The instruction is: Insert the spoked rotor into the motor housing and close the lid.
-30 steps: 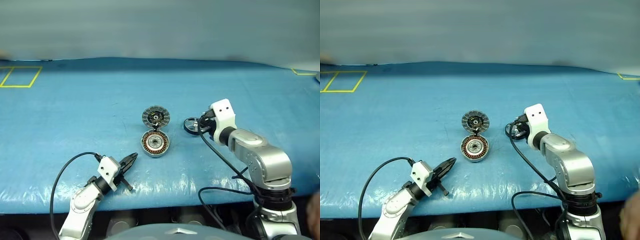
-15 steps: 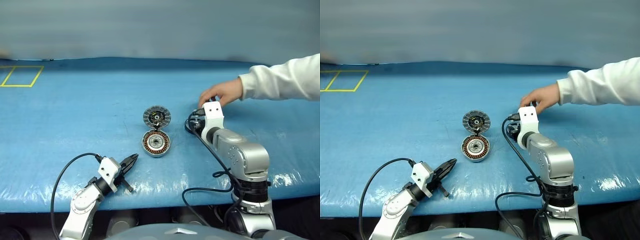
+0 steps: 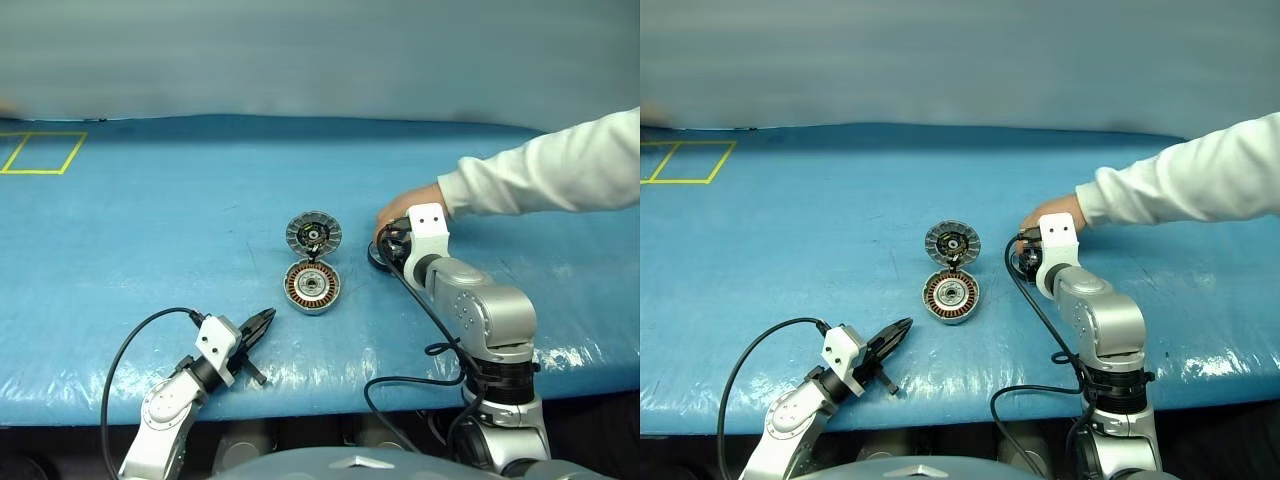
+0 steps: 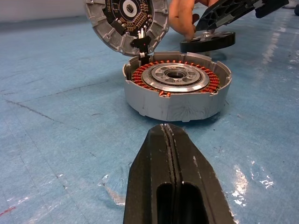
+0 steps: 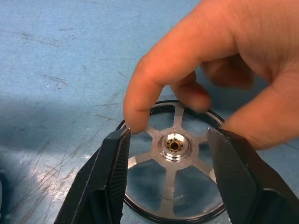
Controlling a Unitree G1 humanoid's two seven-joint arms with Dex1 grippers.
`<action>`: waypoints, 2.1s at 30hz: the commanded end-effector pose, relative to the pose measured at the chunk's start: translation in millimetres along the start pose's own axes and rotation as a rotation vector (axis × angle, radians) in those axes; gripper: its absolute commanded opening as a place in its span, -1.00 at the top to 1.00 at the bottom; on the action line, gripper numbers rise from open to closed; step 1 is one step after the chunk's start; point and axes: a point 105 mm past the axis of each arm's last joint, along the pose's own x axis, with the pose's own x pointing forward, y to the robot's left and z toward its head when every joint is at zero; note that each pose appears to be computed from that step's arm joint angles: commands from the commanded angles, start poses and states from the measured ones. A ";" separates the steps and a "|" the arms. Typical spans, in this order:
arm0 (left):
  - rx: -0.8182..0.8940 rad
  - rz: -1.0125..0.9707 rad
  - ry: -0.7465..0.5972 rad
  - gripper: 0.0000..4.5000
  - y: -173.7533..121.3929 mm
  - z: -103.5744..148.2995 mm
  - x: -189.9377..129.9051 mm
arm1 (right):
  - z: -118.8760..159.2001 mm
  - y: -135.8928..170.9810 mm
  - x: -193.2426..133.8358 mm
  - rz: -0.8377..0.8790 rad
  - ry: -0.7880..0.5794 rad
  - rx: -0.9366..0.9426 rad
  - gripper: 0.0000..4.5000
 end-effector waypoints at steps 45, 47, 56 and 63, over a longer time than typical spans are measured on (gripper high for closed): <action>0.033 -0.041 -0.054 1.00 0.4 15.1 8.9 | 18.1 -7.2 -32.0 0.020 -0.005 -0.117 -0.22; 0.030 -0.052 -0.055 1.00 -0.8 15.4 9.8 | 13.6 -11.6 -41.3 0.027 0.026 -0.126 -0.22; 0.023 -0.095 -0.054 1.00 -3.9 15.3 14.4 | -8.8 -23.9 -70.7 0.073 0.103 -0.193 -0.22; 0.015 -0.109 -0.051 1.00 -5.0 14.3 16.3 | -22.4 -22.2 -87.2 0.158 0.136 -0.199 -0.22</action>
